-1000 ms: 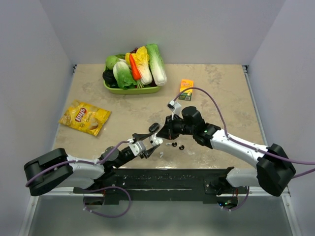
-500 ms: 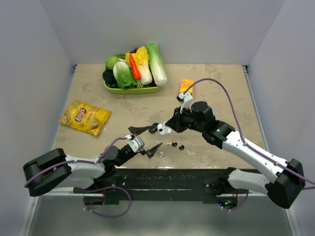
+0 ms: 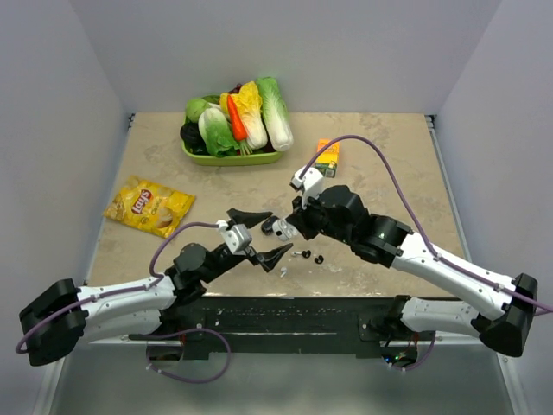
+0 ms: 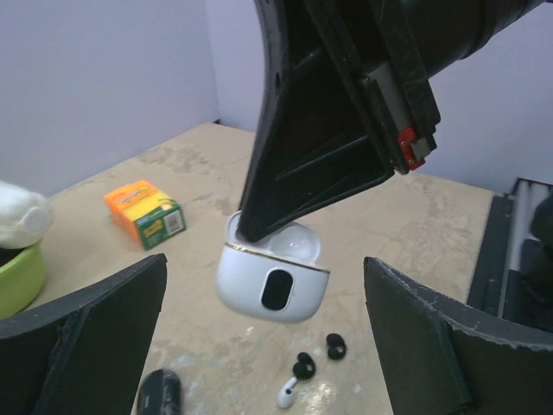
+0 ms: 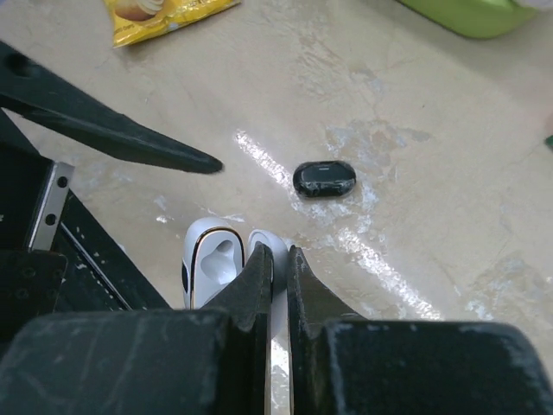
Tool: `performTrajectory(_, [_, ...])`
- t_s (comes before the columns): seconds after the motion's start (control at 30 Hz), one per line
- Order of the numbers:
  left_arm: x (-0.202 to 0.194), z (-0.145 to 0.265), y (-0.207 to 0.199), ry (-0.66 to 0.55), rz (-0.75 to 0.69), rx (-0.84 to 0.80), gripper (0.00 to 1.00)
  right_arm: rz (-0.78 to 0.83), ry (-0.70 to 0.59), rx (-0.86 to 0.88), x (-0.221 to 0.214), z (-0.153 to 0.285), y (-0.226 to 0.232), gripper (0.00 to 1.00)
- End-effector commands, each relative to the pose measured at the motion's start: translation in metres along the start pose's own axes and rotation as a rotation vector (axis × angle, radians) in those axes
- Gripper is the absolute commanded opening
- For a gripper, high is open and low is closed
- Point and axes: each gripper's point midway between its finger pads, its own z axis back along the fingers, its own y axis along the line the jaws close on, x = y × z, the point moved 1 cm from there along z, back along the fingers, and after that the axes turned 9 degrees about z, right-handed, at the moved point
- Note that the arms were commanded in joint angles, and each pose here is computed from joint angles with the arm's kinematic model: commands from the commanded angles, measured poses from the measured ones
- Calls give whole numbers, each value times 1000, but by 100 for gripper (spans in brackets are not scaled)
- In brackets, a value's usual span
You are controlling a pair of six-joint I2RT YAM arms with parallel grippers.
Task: Insert the wireless bluetooth earbuds into the charging case
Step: Adjust the charging case.
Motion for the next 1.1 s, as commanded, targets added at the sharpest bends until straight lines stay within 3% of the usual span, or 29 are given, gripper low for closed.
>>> performTrajectory(0.0, [-2,-8,-27,136,66,-174,100,201,-56,-103,36,22,-5,0])
performTrajectory(0.13, [2,-6,-35,207,109,-285,100,291,-91,-80,51,39,0,0])
performTrajectory(0.4, [3,-6,-35,292,114,-343,100,356,-119,32,54,48,20,0])
performTrajectory(0.63, [8,-15,-43,301,120,-457,77,378,-107,64,49,47,29,0])
performTrajectory(1.07, [14,-21,-42,286,131,-486,69,384,-90,67,45,44,30,0])
